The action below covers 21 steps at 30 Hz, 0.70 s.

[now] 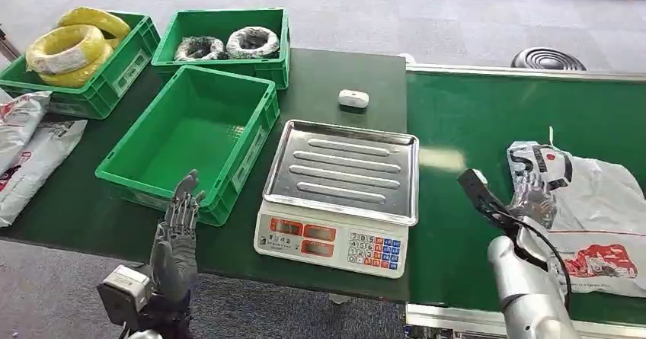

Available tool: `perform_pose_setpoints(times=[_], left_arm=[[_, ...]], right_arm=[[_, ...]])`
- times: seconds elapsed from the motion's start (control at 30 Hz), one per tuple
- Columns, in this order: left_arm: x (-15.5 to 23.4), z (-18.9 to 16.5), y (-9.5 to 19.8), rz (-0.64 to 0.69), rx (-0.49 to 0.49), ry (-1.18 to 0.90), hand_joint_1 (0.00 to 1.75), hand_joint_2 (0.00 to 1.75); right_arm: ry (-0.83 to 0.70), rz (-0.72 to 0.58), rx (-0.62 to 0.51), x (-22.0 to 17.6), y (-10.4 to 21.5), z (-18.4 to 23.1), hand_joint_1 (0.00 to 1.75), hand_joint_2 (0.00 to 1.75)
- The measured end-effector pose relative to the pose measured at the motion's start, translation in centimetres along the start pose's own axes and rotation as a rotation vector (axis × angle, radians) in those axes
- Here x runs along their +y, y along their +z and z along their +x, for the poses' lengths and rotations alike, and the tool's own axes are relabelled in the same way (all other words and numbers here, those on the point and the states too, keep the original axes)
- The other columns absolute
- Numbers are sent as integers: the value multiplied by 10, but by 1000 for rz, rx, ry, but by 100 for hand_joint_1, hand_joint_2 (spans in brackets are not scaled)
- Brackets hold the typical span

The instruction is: Moved the parcel from conveyor to table for the left to box.

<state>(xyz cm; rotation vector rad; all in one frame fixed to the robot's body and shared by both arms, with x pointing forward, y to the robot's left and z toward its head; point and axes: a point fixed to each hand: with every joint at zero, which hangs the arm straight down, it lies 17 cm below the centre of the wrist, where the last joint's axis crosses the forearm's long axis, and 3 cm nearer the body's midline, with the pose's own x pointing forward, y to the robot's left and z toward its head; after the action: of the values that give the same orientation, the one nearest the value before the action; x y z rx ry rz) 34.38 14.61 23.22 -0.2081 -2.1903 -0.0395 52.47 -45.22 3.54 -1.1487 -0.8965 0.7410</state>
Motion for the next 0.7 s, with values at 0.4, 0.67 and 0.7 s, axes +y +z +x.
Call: perform_pose_setpoints(times=[0.4,0.67,0.7], left_arm=[[4,5,-1,15,-8,-9,0,0],[8,6,-1,23,-9,-15,0,0],[9,6,-2,25,-9,-16,0,0]], right_arm=[[191,-31,186,-40,-18,-43,0,175],[173,58,122,-17,-17,-44,0,175],[159,71,113,-12,-16,-42,0,175]])
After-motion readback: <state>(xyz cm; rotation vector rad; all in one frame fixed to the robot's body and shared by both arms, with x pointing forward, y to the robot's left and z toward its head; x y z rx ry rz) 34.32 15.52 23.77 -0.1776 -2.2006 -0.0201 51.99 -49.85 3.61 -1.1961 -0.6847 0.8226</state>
